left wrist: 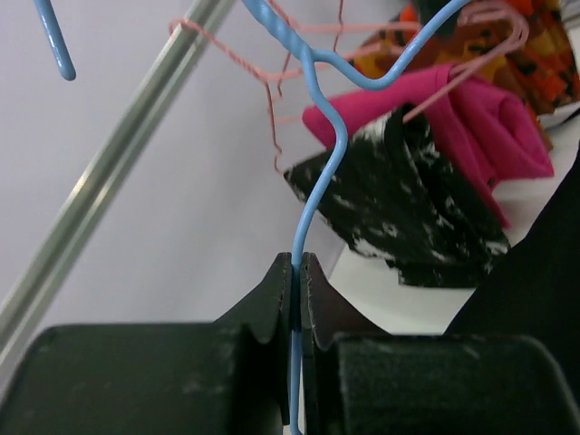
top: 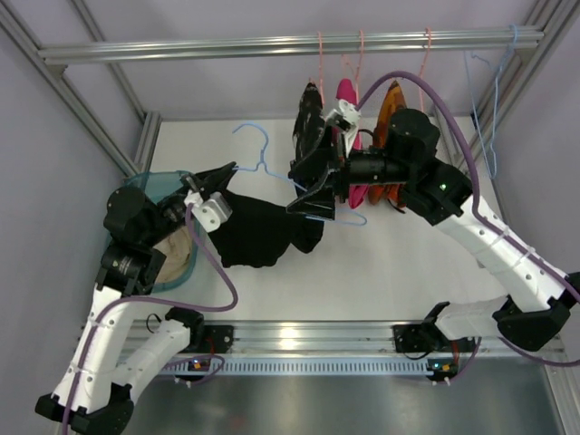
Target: Remove the trousers from the hanger
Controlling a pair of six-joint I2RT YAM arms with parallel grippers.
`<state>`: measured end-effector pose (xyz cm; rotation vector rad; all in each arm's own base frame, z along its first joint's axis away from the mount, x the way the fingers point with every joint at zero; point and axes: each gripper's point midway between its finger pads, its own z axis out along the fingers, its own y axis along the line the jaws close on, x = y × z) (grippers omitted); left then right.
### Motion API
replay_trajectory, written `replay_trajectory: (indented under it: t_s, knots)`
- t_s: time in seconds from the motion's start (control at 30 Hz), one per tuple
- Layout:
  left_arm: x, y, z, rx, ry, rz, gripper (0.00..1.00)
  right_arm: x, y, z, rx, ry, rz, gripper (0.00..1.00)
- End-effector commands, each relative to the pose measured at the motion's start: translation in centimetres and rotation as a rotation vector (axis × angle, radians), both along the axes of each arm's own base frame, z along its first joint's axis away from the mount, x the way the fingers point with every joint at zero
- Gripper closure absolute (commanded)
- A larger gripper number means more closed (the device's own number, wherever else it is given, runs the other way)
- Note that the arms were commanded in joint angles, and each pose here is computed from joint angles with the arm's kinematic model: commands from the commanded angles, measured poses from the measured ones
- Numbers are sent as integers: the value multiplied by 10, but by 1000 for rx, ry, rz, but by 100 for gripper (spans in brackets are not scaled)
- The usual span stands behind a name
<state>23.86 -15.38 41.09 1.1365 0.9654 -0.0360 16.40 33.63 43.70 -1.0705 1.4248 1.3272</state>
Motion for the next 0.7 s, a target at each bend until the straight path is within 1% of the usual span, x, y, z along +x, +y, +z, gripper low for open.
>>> replay_trajectory:
  t_s: [0.0, 0.03, 0.1, 0.13, 0.17, 0.2, 0.23, 0.27, 0.3, 0.33, 0.37, 0.4, 0.43, 0.47, 0.5, 0.57, 0.6, 0.63, 0.67]
  knots:
    - [-40, -14, 87, -81, -253, -162, 100, -24, 9, 21, 39, 37, 198, 7]
    - [-41, -16, 88, -73, -263, -174, 100, -25, 10, 21, 37, 54, 216, 4]
    - [-47, -20, 90, -41, -302, -214, 100, -22, 15, 24, 40, 98, 214, 2]
    - [-48, -22, 89, -31, -312, -224, 100, -23, 15, 27, 48, 110, 225, 1]
    - [-50, -23, 91, -24, -325, -232, 100, -22, 17, 28, 54, 156, 232, 1]
    - [-50, -24, 91, -14, -335, -245, 100, -21, 18, 33, 69, 161, 242, 2]
    - [-50, -26, 91, -11, -335, -252, 100, -25, 18, 38, 78, 172, 274, 10]
    - [-50, -26, 94, -8, -344, -254, 100, -25, 22, 37, 69, 267, 294, 15]
    - [-50, -28, 92, -1, -347, -263, 100, -26, 24, 46, 102, 271, 325, 19]
    - [-47, -29, 91, 7, -348, -265, 100, -32, 24, 48, 110, 302, 374, 31]
    - [-45, -30, 90, 19, -360, -266, 100, -34, 26, 48, 97, 434, 399, 35]
    - [-44, -31, 89, 25, -364, -269, 100, -35, 28, 42, 81, 466, 402, 36]
    - [-41, -32, 87, 33, -361, -272, 100, -36, 30, 36, 72, 473, 409, 40]
    - [-38, -33, 86, 45, -373, -268, 100, -46, 30, 33, 64, 493, 434, 43]
    - [-36, -33, 85, 52, -379, -262, 100, -50, 32, 19, 40, 531, 445, 45]
    - [-30, -33, 85, 49, -380, -250, 100, -63, 32, 14, 26, 564, 471, 57]
    - [-29, -33, 84, 46, -375, -246, 100, -64, 33, 7, 17, 584, 468, 74]
    - [-28, -33, 89, 40, -401, -241, 100, -64, 33, 6, 11, 601, 463, 84]
    - [-27, -33, 85, 41, -394, -243, 100, -64, 33, 6, 9, 613, 459, 96]
